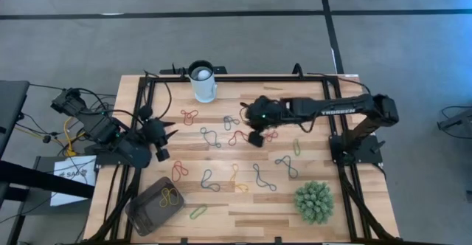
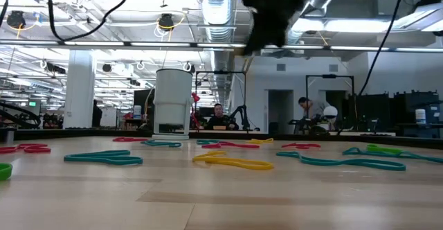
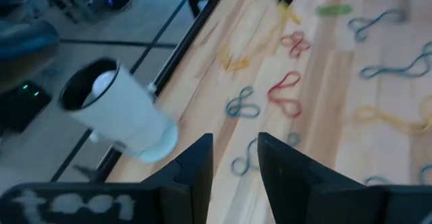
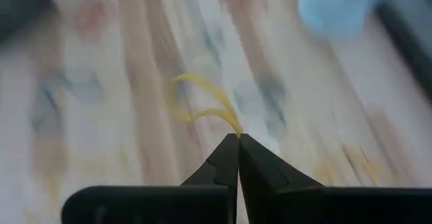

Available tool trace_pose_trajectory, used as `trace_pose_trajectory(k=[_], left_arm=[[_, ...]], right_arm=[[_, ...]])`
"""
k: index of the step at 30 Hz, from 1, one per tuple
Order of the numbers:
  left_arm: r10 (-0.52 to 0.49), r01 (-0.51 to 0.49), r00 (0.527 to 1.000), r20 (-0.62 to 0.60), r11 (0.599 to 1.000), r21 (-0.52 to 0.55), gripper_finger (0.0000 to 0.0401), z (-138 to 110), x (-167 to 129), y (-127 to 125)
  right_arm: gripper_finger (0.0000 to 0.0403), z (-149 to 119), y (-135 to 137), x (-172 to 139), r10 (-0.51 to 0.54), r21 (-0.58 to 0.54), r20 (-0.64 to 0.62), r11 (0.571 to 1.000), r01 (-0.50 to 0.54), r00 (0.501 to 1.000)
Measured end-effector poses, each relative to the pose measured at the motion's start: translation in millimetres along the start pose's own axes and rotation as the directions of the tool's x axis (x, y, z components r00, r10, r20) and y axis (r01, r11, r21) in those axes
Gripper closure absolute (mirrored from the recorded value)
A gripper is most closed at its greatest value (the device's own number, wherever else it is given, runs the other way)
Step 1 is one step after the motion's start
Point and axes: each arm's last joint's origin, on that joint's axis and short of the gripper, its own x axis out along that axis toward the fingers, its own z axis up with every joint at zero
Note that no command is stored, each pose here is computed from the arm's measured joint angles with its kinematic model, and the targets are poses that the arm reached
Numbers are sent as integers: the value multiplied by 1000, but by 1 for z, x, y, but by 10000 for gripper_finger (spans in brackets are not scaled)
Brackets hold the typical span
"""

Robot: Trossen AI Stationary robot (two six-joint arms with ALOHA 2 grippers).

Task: Pick and place items into bin
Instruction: Put the yellow rubber band into the black bin

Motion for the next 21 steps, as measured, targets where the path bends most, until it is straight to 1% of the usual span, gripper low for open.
trace_pose_trajectory(k=[2,4,7,11,13,15,19,21], left_arm=[[-15,16,1000,26,1000,-7,294,4,0,-2],[-23,23,999,39,1000,-3,294,6,1,-5],[-23,22,999,37,1000,10,294,7,3,-10],[-9,9,1000,16,999,43,294,7,10,-19],[1,-1,1000,13,998,63,294,7,13,-25],[5,-6,1000,5,995,96,294,7,17,-32],[13,-12,1000,-9,989,145,294,7,26,-45],[23,-19,1000,-21,987,157,294,6,30,-50]], right_arm=[[402,10,14,10,1,-7,131,1000,0,991],[402,18,29,19,39,-65,251,998,-24,967],[402,25,45,37,82,-123,376,992,-38,923],[403,33,55,59,95,-125,456,991,-42,885],[403,43,58,69,96,-119,488,992,-43,868],[403,51,62,82,94,-117,496,992,-41,863],[403,67,71,106,99,-175,510,985,-10,854],[403,75,74,113,100,-180,514,984,-7,852]])
